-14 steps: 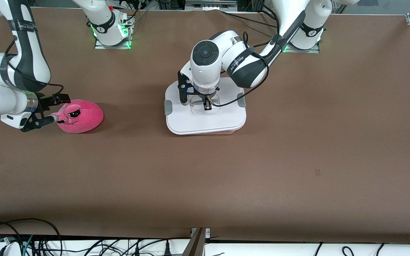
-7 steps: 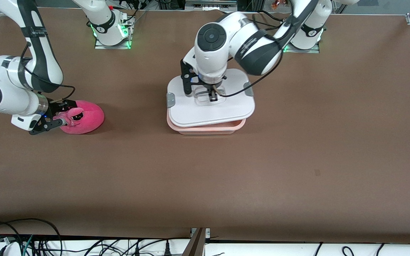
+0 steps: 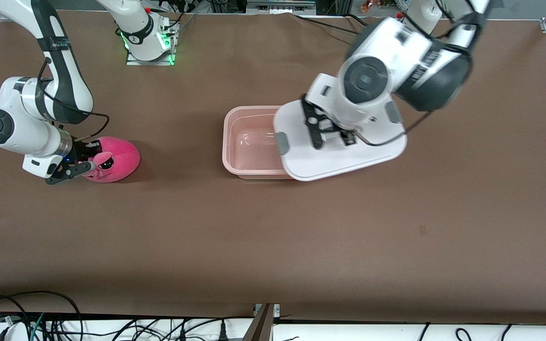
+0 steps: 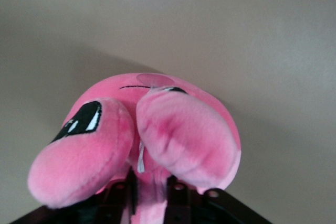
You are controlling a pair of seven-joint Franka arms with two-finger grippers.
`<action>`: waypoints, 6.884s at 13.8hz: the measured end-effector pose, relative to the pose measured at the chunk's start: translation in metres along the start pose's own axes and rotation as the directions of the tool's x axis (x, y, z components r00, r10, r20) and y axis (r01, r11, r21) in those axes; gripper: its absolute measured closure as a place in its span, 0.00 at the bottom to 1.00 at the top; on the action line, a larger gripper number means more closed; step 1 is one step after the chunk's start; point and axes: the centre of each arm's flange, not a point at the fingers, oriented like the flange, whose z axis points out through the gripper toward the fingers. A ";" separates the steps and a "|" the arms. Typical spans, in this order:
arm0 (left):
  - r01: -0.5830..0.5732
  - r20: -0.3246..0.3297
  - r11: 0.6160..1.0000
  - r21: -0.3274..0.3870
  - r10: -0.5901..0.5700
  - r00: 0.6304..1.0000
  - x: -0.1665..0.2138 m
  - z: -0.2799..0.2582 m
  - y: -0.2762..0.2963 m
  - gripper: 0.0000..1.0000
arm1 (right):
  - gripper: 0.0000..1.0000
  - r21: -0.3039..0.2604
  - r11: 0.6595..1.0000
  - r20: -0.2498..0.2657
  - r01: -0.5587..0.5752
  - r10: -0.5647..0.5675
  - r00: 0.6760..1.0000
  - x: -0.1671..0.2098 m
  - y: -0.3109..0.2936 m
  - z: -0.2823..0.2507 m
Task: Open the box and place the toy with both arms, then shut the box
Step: 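Lift the white lid off the pink box with the left gripper, then carry the pink plush toy over the open box with the right gripper, then lower the toy into the box and open the right gripper, then carry the lid back over the box with the left gripper while the right gripper withdraws, then press the lid down onto the box with the left gripper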
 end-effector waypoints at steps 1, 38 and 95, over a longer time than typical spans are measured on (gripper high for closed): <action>-0.014 0.013 0.999 -0.031 0.014 1.000 -0.024 0.000 -0.016 0.93 | 0.85 0.005 1.000 -0.009 -0.004 0.004 1.000 0.003 -0.002 -0.002; -0.254 -0.037 0.959 -0.129 0.251 0.967 -0.194 0.040 -0.146 0.93 | 0.56 -0.190 0.918 -0.039 0.347 -0.360 0.932 0.115 -0.502 -0.146; -0.261 -0.105 0.960 0.100 0.271 0.957 0.187 0.124 0.060 0.93 | 0.00 0.011 0.872 -0.038 -0.490 0.490 0.871 -0.003 -0.048 -0.248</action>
